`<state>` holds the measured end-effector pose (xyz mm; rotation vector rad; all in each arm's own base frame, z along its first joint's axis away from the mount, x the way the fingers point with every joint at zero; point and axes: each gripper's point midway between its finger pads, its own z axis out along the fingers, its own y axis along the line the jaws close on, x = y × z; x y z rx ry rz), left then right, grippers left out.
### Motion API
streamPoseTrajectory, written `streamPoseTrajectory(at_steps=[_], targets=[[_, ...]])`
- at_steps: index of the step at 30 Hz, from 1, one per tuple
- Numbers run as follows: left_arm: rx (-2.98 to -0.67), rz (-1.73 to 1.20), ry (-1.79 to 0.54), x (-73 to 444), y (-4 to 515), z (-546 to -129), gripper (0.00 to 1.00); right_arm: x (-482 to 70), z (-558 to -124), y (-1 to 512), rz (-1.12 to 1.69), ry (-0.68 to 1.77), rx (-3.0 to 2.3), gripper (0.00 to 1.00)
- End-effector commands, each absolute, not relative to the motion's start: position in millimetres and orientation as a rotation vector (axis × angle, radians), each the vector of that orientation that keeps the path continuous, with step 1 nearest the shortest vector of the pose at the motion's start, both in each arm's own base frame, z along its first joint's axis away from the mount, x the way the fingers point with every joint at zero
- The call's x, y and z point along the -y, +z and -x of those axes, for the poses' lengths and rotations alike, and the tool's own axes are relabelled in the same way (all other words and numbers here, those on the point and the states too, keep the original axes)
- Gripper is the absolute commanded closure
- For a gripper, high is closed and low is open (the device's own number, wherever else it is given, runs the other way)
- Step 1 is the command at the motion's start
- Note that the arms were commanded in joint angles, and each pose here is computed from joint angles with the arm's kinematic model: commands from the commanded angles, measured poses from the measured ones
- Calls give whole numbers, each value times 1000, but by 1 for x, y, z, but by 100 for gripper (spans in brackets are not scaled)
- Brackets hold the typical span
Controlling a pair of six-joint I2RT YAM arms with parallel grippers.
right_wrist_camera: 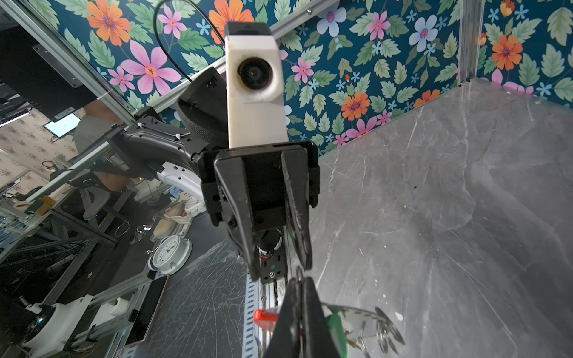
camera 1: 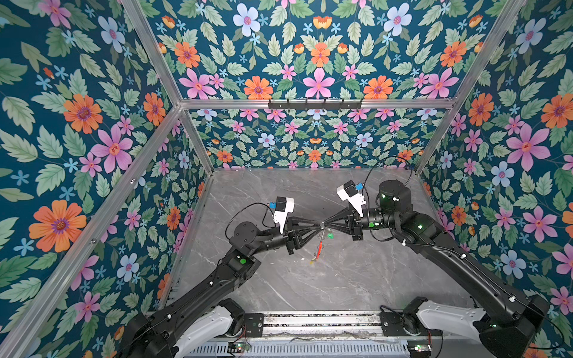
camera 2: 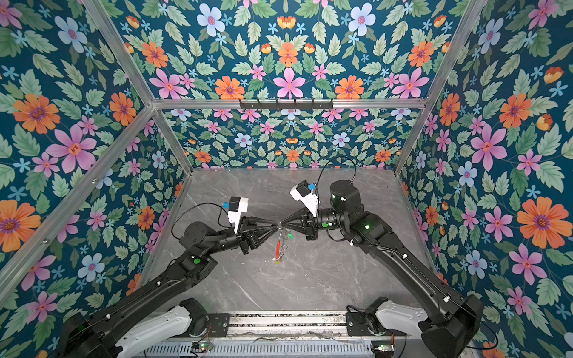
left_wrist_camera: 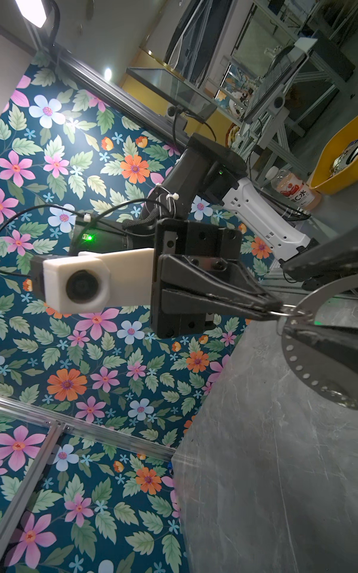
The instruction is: Remove the keys from the keyring
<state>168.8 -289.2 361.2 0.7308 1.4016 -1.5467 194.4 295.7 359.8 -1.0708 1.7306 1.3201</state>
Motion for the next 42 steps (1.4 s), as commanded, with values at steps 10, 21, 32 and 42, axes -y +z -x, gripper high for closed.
streamPoseTrajectory(at_steps=[10, 21, 32, 42], targets=[[-1605, -927, -1576, 304, 338, -156, 71, -288, -169, 355, 1277, 1314, -1736, 100], [-1591, -967, -1599, 307, 345, -154, 81, -290, -173, 354, 1282, 1306, -1760, 100], [-1585, -975, -1595, 308, 346, -154, 94, -292, -177, 349, 1267, 1305, -1781, 100], [-1514, -903, -1501, 299, 349, -160, 100, -293, -188, 361, 1160, 1266, -1735, 59]])
